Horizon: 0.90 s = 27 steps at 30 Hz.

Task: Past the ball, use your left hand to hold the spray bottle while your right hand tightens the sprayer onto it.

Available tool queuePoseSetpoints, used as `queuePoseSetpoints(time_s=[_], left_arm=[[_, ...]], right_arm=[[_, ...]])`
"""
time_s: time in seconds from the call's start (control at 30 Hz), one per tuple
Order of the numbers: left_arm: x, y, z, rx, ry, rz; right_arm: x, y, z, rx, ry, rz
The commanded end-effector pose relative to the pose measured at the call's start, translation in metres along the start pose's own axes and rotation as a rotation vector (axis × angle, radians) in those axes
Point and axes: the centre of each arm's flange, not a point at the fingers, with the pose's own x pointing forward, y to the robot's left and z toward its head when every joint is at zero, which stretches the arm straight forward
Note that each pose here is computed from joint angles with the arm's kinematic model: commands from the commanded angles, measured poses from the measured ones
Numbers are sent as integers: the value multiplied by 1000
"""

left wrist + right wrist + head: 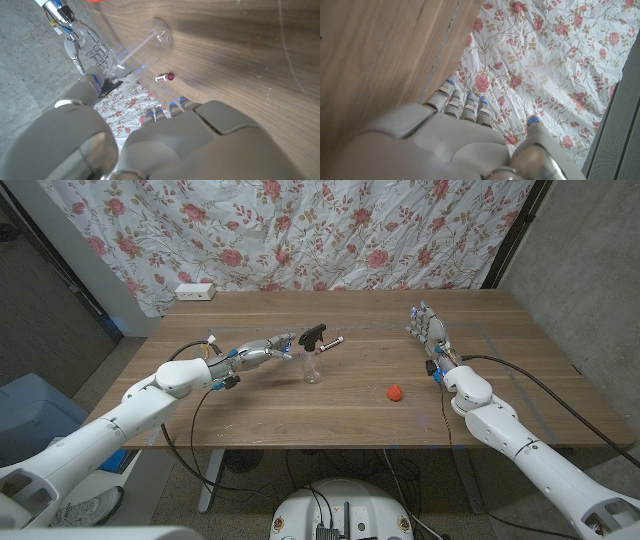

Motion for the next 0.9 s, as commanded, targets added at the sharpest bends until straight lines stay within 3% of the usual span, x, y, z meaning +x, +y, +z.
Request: queuePoseSetpoints(time_s=[0.03,0.9], left_arm=[[18,-15,-2,39,-21,-18],[36,-60,-13,-40,-43,76]], right_arm=[[-2,2,-2,1,2,-6],[-2,-4,-5,8,5,6]])
